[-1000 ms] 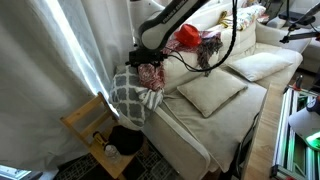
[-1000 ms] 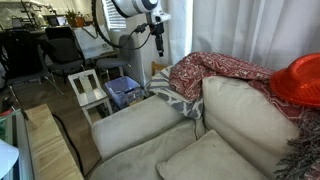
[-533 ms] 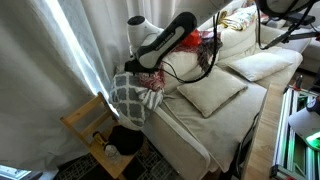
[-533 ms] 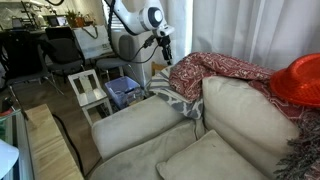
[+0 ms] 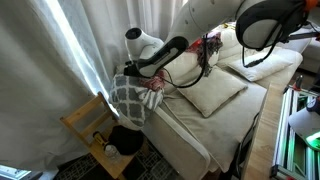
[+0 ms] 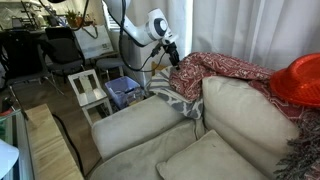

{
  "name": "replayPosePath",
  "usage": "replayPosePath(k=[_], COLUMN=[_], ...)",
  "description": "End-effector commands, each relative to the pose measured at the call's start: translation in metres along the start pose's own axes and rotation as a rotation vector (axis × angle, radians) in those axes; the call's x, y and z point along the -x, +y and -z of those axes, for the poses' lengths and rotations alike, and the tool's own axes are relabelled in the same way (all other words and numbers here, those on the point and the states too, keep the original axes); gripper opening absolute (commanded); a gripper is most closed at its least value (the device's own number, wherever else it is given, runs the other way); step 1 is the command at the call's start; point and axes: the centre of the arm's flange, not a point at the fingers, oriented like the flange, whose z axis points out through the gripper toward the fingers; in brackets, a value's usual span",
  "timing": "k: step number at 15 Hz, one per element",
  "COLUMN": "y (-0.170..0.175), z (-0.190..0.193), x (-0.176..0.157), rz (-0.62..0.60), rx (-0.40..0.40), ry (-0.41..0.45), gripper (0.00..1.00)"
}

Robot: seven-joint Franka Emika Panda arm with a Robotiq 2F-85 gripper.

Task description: Move the maroon fleece to the right

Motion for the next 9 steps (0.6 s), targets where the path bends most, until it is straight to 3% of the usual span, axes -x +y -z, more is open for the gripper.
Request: replayPosePath(k=[1,7,9], y=[-0.02,-0.026,-0.03], z=[-0.014,0.03,0.042], x=[0.001,-0.004,-0.008], rz=[0.008,0.059,0.066], rx=[0.048,0.204,0.24], ry=[0.056,0.087,0.094], gripper=[0.5,0.04,0.0])
